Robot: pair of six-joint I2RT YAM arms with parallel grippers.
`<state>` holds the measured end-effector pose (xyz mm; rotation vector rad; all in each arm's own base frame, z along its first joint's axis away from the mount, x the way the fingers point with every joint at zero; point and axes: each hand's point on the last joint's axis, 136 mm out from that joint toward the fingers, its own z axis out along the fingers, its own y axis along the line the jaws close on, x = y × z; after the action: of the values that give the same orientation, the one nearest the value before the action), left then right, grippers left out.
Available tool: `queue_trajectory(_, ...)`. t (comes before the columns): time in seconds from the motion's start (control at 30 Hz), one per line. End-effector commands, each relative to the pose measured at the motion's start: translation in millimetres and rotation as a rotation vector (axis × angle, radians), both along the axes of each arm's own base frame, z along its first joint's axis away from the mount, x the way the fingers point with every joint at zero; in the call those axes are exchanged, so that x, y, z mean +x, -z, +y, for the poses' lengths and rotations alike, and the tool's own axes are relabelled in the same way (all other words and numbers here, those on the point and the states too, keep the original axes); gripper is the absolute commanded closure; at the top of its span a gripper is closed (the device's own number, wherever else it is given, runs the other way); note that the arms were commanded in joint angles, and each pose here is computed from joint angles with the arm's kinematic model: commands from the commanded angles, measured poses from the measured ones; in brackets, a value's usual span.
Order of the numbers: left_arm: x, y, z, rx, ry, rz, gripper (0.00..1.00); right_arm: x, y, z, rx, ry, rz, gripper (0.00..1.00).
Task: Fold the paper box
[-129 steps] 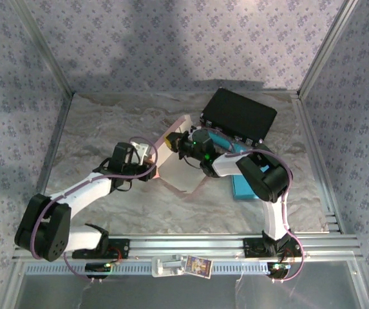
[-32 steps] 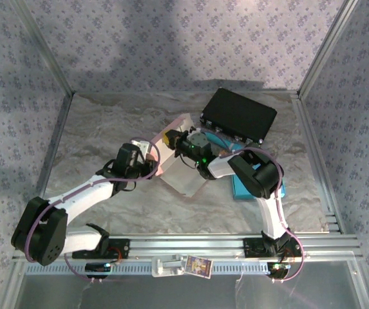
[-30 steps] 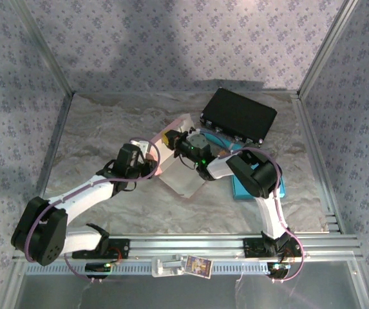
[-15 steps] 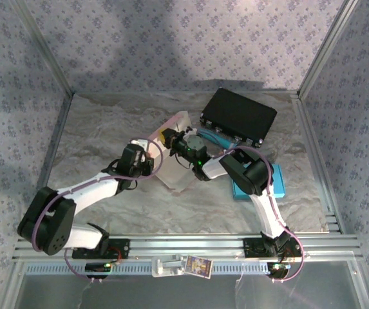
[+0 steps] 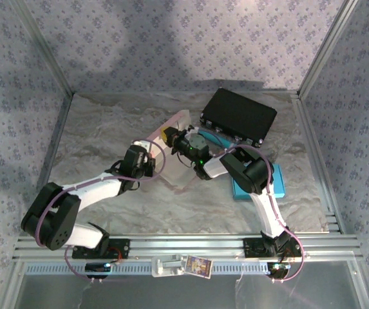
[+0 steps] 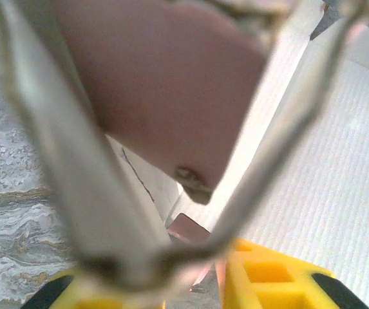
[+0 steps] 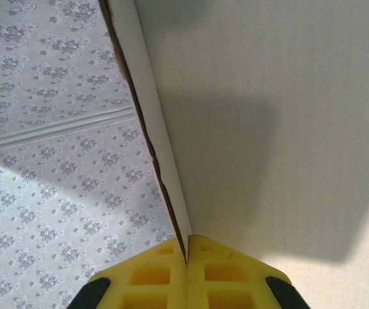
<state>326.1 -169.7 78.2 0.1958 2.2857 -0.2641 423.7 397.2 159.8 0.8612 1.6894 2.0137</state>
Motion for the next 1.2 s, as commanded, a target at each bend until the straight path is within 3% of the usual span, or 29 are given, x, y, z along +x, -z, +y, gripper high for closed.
queue_trajectory(0.0,6.5,-15.1,-16.4,-0.032,0.073,-0.062,0.77,-3.5,0.4,6.9,0.010,-0.032,-0.017,1.00)
queue_trajectory(0.33,-0.7,-24.6,-12.1,-0.045,0.068,-0.073,0.68,-4.0,-9.6,3.8,0.003,-0.026,-0.038,1.00)
queue_trajectory(0.6,-8.3,-29.3,-23.6,-0.084,0.143,-0.066,0.72,-4.8,-2.6,5.2,-0.008,-0.034,-0.030,1.00)
queue_trajectory(1.17,11.7,-10.2,-8.0,-0.014,0.013,-0.035,0.73,-30.7,13.1,0.4,-0.051,-0.063,-0.045,1.00)
